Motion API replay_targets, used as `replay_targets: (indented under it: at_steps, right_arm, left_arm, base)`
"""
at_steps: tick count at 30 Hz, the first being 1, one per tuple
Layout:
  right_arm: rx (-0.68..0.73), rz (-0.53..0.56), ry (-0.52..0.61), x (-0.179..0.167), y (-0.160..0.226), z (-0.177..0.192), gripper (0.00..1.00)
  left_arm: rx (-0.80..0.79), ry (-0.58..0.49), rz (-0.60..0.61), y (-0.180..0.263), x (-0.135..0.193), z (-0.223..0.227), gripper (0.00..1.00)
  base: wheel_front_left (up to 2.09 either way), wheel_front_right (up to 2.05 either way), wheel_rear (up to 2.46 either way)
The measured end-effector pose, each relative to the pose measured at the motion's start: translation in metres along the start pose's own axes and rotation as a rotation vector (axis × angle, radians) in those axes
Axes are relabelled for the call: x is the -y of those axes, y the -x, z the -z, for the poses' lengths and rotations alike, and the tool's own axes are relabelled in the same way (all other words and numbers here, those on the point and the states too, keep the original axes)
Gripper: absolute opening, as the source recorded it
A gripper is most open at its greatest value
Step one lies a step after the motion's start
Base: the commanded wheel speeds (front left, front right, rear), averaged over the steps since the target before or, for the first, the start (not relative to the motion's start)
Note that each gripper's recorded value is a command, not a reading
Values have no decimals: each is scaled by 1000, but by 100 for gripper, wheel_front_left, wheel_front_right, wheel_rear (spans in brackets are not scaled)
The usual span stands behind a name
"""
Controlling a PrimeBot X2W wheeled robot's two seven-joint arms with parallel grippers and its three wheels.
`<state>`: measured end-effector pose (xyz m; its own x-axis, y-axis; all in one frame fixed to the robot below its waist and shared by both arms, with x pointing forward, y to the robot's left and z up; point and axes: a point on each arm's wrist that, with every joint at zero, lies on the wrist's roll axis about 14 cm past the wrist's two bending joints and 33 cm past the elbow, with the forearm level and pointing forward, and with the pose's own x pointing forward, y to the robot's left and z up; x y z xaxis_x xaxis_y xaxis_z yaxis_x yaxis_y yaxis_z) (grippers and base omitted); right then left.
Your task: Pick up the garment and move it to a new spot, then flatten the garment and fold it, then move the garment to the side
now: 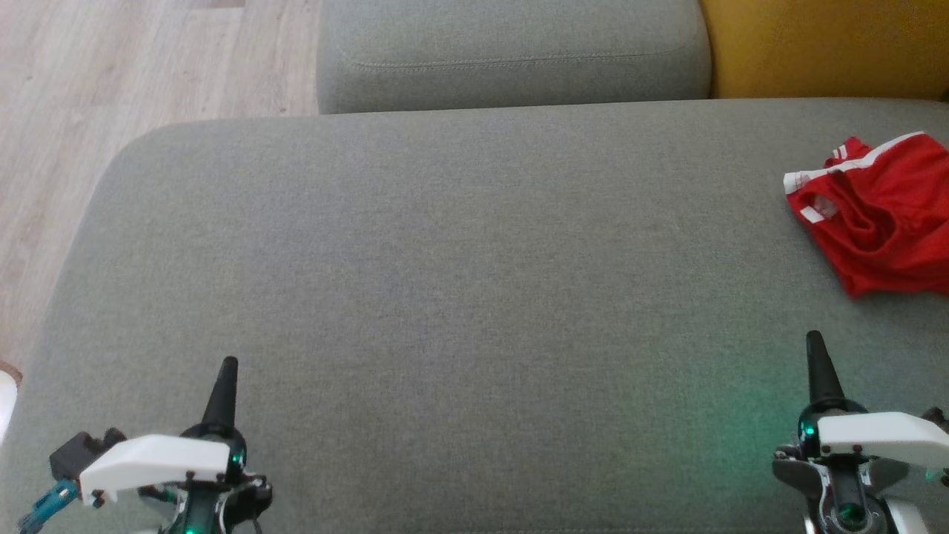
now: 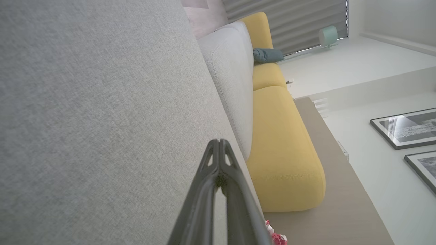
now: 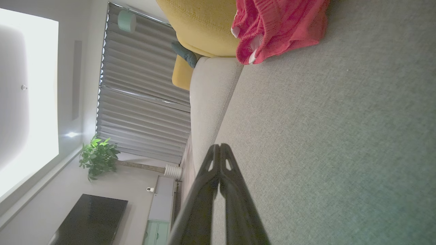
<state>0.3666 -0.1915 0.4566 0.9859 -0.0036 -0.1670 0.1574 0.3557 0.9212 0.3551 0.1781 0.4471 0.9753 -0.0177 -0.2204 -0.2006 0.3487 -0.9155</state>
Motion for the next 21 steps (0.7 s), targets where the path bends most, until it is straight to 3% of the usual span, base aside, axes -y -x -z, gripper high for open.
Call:
replay_targets:
  at_steps: [21]
  right_arm:
    - [22,-18,-236,-2,1,-11,0]
  left_arm:
    - [8,224,60,-6,11,-13,0]
  base:
    - [0,0,0]
